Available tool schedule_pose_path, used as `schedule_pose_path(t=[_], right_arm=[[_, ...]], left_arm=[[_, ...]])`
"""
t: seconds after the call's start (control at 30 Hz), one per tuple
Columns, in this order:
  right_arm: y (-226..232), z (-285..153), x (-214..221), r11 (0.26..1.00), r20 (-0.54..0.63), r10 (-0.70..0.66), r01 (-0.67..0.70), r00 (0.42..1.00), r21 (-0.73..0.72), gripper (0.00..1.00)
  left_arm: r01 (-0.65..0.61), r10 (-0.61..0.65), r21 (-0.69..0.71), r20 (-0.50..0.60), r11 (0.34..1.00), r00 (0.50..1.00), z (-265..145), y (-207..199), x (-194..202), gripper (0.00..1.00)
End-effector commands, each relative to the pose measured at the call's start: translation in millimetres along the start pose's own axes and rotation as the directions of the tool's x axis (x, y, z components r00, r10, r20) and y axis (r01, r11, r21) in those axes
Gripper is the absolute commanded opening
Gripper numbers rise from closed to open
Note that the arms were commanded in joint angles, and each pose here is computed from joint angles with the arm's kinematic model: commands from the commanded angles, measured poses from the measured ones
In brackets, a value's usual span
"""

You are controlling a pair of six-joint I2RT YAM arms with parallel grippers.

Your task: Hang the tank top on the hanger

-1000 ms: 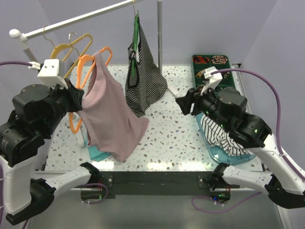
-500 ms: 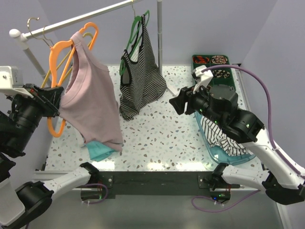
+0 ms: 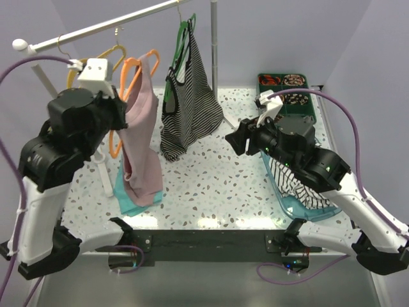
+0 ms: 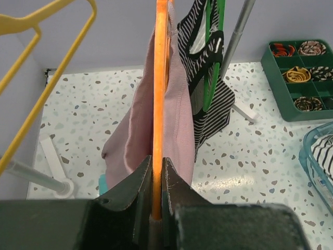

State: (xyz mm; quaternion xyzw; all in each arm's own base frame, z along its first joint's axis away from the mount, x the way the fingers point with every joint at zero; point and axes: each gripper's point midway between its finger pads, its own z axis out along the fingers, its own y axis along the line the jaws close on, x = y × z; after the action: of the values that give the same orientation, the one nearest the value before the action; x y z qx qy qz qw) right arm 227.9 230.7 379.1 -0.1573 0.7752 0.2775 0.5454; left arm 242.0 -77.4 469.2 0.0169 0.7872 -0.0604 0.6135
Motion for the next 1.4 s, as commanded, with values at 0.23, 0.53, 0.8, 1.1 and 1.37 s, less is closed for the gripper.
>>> schedule_pose_path(t=[0.23, 0.53, 0.8, 1.1, 1.37], right_arm=[[-13.7, -27.7, -14.9, 0.999, 0.083, 0.003, -0.007, 0.997, 0.047, 0.57], [-15.1, -27.5, -14.9, 0.999, 0.087, -0.003, -0.002, 0.996, 0.053, 0.57], [-14.8, -26.7, -16.6, 0.999, 0.09, -0.004, -0.001, 0.996, 0.053, 0.57], [-18.0, -28.9, -14.2, 0.998, 0.089, -0.006, 0.0, 0.996, 0.065, 0.57], [-14.2, -23.7, -11.0, 0.999, 0.075, -0.009, 0.005, 0.997, 0.047, 0.57]], left_arm=[[0.038, -0.058, 0.191, 0.1, 0.981, 0.993, 44.2, -61.1, -36.6, 0.0], [0.096, -0.119, 0.123, 0.193, 0.988, 0.974, 45.6, -49.5, -61.8, 0.0], [0.106, -0.139, 0.14, 0.259, 0.984, 0.956, 44.6, -55.0, -95.4, 0.0], [0.068, -0.074, 0.034, 0.209, 0.997, 0.975, 54.3, -37.8, -67.4, 0.0], [-0.015, 0.017, -0.02, 0.115, 1.0, 0.993, 49.4, -16.8, -11.8, 0.0]])
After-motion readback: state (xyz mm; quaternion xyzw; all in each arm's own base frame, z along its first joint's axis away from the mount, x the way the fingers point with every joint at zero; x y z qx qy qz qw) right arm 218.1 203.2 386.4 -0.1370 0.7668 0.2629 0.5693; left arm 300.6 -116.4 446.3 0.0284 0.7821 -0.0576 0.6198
